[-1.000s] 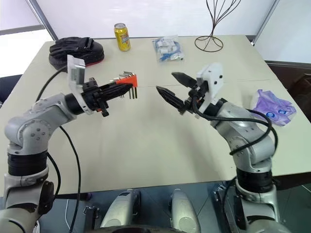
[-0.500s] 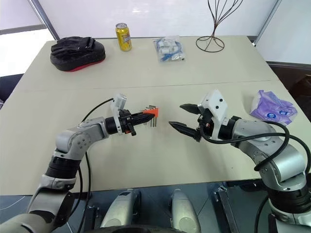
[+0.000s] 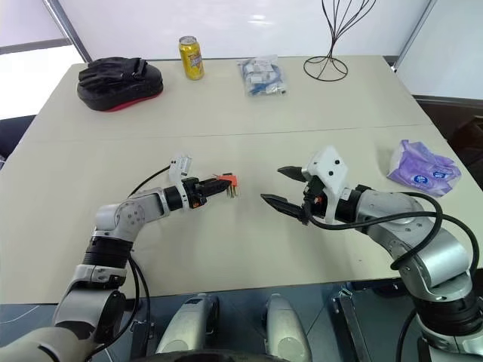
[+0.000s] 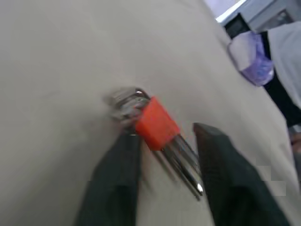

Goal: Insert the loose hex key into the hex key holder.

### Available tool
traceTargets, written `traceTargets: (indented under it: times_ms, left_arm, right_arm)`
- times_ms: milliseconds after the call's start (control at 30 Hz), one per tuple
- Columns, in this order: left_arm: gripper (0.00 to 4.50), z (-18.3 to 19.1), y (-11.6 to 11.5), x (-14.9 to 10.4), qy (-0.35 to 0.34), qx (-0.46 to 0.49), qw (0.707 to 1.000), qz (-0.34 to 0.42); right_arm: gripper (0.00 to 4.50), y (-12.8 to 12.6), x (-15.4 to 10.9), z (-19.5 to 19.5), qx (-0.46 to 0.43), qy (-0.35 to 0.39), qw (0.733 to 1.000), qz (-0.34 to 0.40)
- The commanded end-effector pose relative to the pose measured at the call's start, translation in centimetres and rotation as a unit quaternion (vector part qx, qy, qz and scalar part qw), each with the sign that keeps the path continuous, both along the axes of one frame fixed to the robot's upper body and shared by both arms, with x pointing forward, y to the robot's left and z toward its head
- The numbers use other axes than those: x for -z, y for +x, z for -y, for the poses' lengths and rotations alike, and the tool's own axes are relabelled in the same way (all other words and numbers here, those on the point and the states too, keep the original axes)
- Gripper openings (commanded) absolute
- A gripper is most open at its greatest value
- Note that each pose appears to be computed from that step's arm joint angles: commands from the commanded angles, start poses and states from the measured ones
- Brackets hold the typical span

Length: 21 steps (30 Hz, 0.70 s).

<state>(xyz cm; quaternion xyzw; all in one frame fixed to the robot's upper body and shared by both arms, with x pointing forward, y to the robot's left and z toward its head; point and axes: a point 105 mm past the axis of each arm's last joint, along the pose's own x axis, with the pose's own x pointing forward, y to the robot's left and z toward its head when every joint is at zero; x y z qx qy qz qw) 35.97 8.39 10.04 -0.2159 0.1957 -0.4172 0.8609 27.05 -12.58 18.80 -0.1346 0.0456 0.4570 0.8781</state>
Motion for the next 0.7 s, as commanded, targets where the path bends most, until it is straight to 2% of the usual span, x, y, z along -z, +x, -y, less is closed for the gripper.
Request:
traceTargets:
  times_ms: [33,67,100,333,533,700]
  left_arm:
    - [3.73,-2.7,0.7,-0.9,0.006,-0.046,0.999,0.007]
    - [4.24,-3.3,0.8,-1.1,0.005,-0.054,0.999,0.009]
    - [4.47,-3.8,0.8,-1.4,0.006,-0.058,0.998,0.013]
    - [4.47,-6.5,-1.7,-5.4,0.075,-0.022,0.99,0.117]
    - [4.47,-7.0,-4.9,-9.4,0.144,0.073,0.967,0.199]
    - [4.47,-6.7,-7.2,-11.8,0.15,0.135,0.954,0.224]
  right_arm:
    - [3.57,-0.4,-0.8,-0.5,-0.012,0.006,1.0,0.021]
    - [3.57,-0.4,-0.8,-0.5,-0.013,0.006,1.0,0.02]
    - [3.57,-0.3,-0.8,-0.5,-0.013,0.006,1.0,0.019]
    - [3.57,0.0,-1.2,0.0,-0.021,0.0,1.0,0.015]
    - [3.57,0.5,-1.9,2.3,-0.042,-0.048,0.998,-0.002]
    - [3.57,1.1,-2.7,4.0,-0.053,-0.086,0.995,-0.003]
